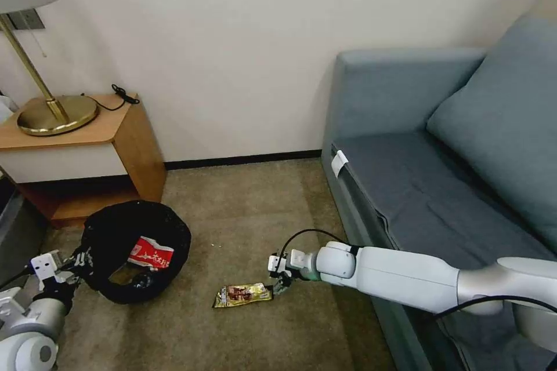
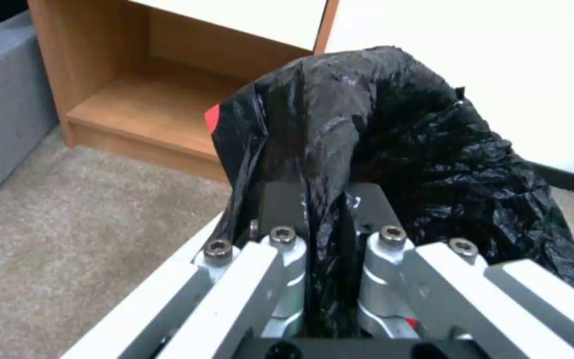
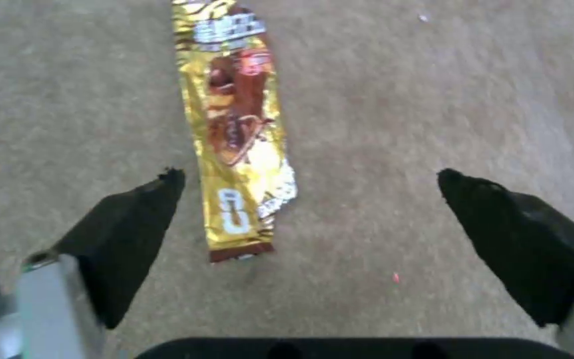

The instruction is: Pick up the trash bin, then pick up the garbage on the floor and place it into the trash bin.

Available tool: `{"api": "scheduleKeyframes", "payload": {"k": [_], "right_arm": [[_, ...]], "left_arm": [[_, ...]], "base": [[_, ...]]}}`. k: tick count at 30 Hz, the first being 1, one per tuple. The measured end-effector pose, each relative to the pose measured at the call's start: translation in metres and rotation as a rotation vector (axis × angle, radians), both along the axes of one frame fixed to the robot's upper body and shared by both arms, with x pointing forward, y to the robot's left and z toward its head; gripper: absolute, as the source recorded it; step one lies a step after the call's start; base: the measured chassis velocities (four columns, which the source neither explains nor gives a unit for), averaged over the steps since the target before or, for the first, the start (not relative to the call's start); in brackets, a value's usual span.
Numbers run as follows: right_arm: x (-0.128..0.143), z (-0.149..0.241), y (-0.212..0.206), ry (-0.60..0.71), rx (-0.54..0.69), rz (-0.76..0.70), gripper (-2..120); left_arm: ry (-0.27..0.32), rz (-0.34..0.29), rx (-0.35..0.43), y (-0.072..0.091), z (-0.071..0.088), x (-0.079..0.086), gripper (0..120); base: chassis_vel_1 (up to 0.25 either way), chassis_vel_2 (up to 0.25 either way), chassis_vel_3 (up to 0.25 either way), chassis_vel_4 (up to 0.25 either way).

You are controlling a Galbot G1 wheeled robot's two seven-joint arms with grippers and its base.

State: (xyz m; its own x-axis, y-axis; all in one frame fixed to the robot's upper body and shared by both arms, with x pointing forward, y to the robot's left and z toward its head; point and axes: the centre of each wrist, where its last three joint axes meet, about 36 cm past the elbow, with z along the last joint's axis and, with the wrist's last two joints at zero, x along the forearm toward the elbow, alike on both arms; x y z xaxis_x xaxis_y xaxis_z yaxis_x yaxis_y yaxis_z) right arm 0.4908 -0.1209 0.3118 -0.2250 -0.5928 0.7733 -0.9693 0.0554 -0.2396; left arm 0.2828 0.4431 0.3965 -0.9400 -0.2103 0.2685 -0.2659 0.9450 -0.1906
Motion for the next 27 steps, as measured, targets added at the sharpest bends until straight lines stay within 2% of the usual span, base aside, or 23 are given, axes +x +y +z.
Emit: {"api": "scheduleKeyframes", "payload": {"k": [12, 27], "right_arm": [[-0.021, -0.017, -0.006, 0.004, -0.022, 0.034, 100], [-0.024, -0.042, 0.029, 0.000, -0.006, 0.068, 100]], "left_arm": [[-0.002, 0.008, -0.002, 0.000, -0.002, -0.003, 5], [0.006, 0.011, -0.002, -0.001, -0.006, -0.002, 5]], "base": [[0.000, 0.000, 0.000, 0.000], [0.000, 0.000, 0.000, 0.000]]}}
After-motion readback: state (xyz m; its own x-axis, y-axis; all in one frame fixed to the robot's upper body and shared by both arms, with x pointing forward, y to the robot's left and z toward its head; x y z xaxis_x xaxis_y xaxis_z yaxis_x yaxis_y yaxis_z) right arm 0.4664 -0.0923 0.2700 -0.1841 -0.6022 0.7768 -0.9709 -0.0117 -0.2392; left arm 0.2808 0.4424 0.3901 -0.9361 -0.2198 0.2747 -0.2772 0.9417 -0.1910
